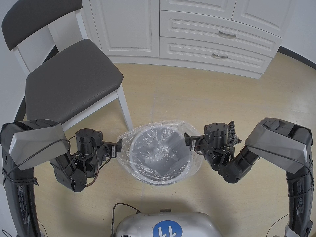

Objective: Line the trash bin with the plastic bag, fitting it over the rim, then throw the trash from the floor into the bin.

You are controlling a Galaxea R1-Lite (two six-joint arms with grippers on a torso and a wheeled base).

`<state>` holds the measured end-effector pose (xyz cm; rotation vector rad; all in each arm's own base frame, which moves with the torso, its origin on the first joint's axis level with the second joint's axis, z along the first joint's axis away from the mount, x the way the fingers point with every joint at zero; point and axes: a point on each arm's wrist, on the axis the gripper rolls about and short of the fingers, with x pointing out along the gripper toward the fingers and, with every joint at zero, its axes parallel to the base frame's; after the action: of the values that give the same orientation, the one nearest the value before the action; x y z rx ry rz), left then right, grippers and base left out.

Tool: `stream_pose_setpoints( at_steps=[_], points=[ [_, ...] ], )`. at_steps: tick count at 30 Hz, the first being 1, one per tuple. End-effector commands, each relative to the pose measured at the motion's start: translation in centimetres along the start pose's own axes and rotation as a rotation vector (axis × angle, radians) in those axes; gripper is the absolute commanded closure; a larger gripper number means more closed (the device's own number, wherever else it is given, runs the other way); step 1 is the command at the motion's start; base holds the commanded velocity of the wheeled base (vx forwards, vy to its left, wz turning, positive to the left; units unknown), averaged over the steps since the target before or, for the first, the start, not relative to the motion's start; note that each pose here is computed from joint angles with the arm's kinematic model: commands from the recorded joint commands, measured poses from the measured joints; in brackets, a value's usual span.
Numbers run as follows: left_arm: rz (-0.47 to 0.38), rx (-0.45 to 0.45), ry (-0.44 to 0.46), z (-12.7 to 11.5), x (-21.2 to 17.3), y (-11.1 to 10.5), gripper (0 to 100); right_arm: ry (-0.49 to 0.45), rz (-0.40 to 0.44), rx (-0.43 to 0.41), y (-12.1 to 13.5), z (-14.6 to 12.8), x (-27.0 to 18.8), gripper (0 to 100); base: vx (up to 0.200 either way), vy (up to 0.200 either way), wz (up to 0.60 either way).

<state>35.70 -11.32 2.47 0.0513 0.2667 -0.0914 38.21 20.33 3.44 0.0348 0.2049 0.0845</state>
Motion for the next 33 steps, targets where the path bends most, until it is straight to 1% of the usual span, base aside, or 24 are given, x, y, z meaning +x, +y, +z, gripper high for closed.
stream_pose_setpoints(
  at_steps=[1, 2, 3, 4, 5, 7, 9, 12, 17, 24, 26, 33],
  points=[
    [-0.03, 0.004, 0.014, -0.1, -0.7, 0.0, 0, 0.016, -0.031, -0.03, -1.5, 0.3, -0.4, 0, 0.0, 0.0, 0.0],
    [-0.041, 0.006, 0.025, -0.3, -0.8, 0.0, 0, 0.031, -0.043, -0.048, -2.0, 0.2, -0.3, 0, 0.0, 0.0, 0.0],
    [-0.041, 0.006, 0.025, -0.3, -0.8, 0.0, 0, 0.031, -0.043, -0.048, -2.0, 0.2, -0.3, 0, 0.0, 0.0, 0.0],
    [-0.05, 0.012, 0.042, -0.7, -0.9, 0.1, 0, 0.063, -0.059, -0.069, -2.7, -0.2, -0.1, 0, 0.0, 0.0, 0.0],
    [-0.051, 0.012, 0.044, -0.7, -0.9, 0.1, 0, 0.065, -0.061, -0.069, -2.7, -0.2, -0.1, 0, 0.0, 0.0, 0.0],
    [-0.059, 0.03, 0.057, -1.1, -0.8, 0.2, 0, 0.096, -0.076, -0.079, -3.2, -0.5, 0.0, 0, 0.0, 0.0, 0.0],
    [-0.059, 0.032, 0.058, -1.2, -0.8, 0.2, 0, 0.103, -0.075, -0.081, -3.3, -0.6, 0.1, 0, 0.0, 0.0, 0.0],
    [-0.066, 0.038, 0.082, -2.0, -0.6, 0.0, 0, 0.131, -0.082, -0.091, -3.5, -1.8, 0.6, 0, 0.0, 0.0, 0.0],
    [-0.069, 0.049, 0.123, -3.6, -0.2, -0.2, 0, 0.151, -0.1, -0.106, -4.6, -2.7, 1.3, 0, 0.0, 0.0, 0.0],
    [-0.068, 0.059, 0.163, -5.2, 0.3, -0.3, 0, 0.19, -0.097, -0.122, -4.7, -4.6, 2.0, 0, 0.0, 0.0, 0.0],
    [-0.066, 0.062, 0.181, -6.1, 0.9, -0.4, 0, 0.206, -0.096, -0.128, -4.7, -5.6, 2.4, 0, 0.0, 0.0, 0.0],
    [-0.059, 0.06, 0.189, -7.2, 2.1, -0.5, 0, 0.235, -0.097, -0.138, -4.6, -7.6, 3.4, 0, 0.0, 0.0, 0.0]
  ],
)
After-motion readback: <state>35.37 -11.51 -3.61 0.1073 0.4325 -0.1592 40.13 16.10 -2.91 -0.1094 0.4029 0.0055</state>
